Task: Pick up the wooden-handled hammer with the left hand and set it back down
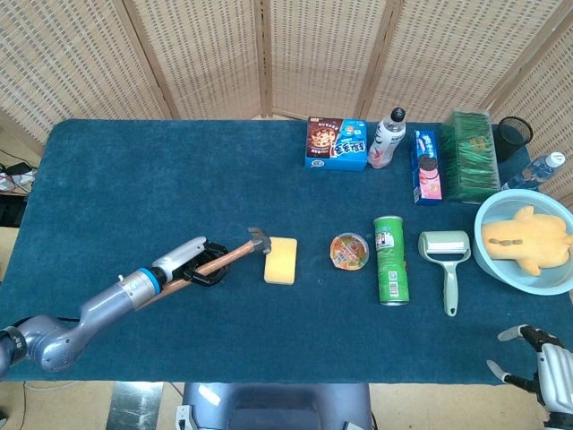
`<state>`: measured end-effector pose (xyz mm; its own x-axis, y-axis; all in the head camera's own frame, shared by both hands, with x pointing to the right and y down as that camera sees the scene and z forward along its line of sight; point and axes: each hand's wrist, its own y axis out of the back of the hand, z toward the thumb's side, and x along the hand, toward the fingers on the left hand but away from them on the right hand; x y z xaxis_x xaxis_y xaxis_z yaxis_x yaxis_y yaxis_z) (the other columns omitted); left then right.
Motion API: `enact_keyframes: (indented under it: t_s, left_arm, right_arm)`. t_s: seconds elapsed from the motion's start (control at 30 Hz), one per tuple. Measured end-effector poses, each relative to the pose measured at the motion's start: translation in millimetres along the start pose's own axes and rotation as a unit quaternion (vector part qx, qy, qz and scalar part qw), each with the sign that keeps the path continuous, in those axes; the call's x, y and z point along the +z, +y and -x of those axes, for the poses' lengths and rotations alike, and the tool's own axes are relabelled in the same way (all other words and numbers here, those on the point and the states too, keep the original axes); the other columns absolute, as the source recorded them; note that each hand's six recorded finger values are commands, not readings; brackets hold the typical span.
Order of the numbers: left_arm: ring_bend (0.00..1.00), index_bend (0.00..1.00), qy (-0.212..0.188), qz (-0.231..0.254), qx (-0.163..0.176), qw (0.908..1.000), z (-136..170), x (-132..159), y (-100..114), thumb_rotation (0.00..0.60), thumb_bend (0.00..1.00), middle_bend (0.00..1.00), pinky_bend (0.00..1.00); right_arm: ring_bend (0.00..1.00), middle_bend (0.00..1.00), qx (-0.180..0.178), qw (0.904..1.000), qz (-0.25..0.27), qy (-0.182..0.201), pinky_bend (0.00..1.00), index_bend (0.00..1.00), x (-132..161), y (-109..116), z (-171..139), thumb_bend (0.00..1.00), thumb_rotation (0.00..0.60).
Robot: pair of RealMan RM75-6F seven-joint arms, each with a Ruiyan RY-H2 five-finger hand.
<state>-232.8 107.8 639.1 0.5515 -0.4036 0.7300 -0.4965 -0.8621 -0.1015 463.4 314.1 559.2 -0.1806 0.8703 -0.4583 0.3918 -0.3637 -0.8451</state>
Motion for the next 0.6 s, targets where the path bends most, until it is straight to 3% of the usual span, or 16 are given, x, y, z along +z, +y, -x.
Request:
enact_keyframes:
  t_s: [0.13,0.3,0.6]
  left_arm:
    - [0.75,0.71,0.001,-0.011,0.022,0.9997,9.4,-12.3,5.7,0.600,0.52,0.77,0.83]
    - [0.75,0.71,-0.005,-0.034,0.076,0.9965,24.6,-32.9,16.5,0.600,0.51,0.77,0.83]
    - [0.75,0.71,0.029,-0.107,0.157,0.9814,30.6,-83.4,25.9,0.600,0.50,0.77,0.78]
  right_arm:
    - [0.40,0.44,0.003,1.0000,-0.001,0.004,0.33,0.46,2.4,-1.9,1.2,0.16,0.600]
    - [0.40,0.44,0.008,0.9999,0.000,0.008,0.33,0.46,4.8,-5.5,3.3,0.16,0.600]
    - [0.40,0.44,0.014,0.9999,0.000,0.009,0.33,0.46,4.3,-8.3,6.5,0.16,0.600]
